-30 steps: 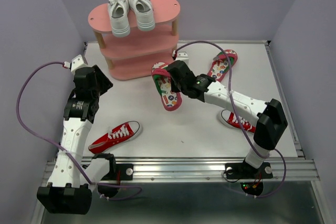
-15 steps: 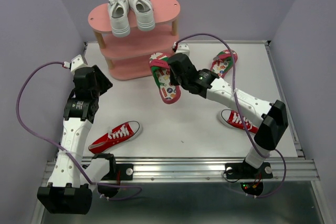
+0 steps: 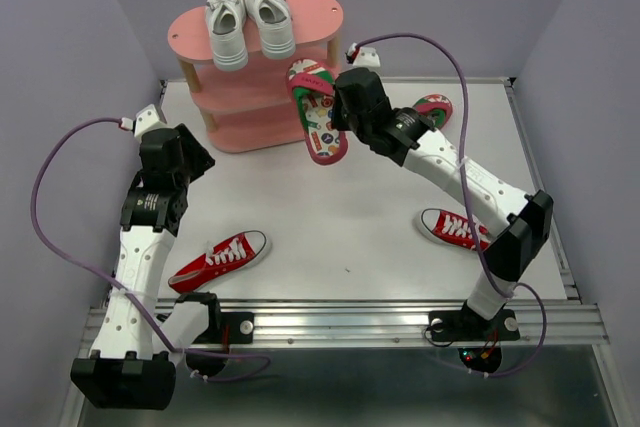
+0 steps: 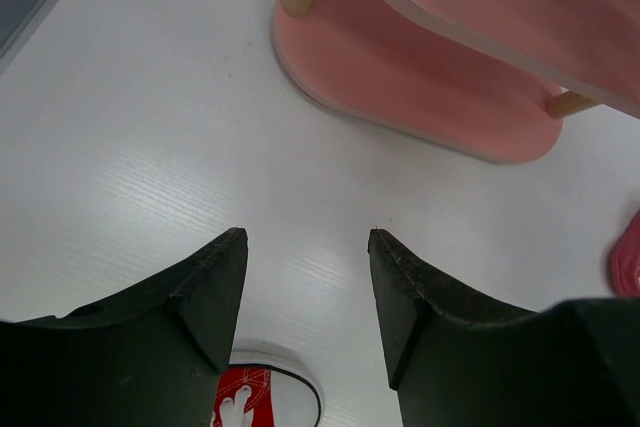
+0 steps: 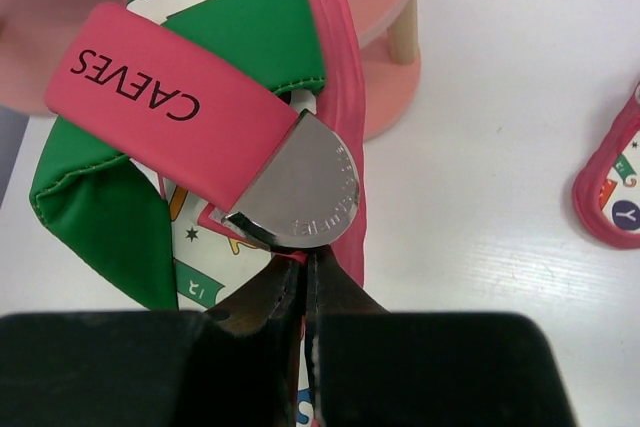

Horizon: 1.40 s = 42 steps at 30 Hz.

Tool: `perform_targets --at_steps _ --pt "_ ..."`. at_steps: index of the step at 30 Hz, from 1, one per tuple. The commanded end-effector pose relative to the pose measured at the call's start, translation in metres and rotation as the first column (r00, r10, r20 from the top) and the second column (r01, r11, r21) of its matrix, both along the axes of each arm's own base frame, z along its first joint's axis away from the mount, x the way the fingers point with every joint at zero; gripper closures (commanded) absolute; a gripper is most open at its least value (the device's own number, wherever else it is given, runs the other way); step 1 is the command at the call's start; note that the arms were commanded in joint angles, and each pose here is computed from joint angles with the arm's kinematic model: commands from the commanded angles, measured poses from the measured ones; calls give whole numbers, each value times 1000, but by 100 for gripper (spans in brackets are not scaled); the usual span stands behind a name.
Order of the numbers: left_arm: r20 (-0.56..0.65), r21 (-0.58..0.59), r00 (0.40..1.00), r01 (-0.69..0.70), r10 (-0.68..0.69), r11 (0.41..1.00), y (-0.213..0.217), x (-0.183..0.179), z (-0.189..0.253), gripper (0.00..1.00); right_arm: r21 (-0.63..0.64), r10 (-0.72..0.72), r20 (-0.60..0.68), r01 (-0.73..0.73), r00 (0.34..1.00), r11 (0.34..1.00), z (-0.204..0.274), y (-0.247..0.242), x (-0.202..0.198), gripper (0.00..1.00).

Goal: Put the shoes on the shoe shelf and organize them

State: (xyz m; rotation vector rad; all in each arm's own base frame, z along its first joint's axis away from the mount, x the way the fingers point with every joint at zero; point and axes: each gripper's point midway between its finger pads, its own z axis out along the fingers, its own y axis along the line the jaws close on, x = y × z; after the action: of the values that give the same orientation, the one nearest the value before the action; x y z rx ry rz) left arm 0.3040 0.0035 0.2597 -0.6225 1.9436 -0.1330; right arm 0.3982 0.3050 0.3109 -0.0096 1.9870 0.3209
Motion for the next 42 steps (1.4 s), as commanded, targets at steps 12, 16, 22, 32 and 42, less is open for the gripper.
perform_targets --at_steps 12,16,22,32,42 --pt "47 1 999 3 -4 1000 1 -1 12 37 200 -91 161 58 983 978 56 8 92 99" --pt "50 4 999 -3 3 1000 3 -2 13 37 215 -71 158 35 985 976 50 23 104 99" --pt "53 6 999 -9 8 1000 4 -4 15 37 259 -56 161 13 985 966 46 39 116 99" --pt "55 8 998 -14 14 1000 5 -8 16 37 330 -84 206 12 975 944 58 48 128 99" --pt "58 8 998 -19 19 1000 6 -11 16 37 353 -77 221 -6 972 936 54 61 141 99"
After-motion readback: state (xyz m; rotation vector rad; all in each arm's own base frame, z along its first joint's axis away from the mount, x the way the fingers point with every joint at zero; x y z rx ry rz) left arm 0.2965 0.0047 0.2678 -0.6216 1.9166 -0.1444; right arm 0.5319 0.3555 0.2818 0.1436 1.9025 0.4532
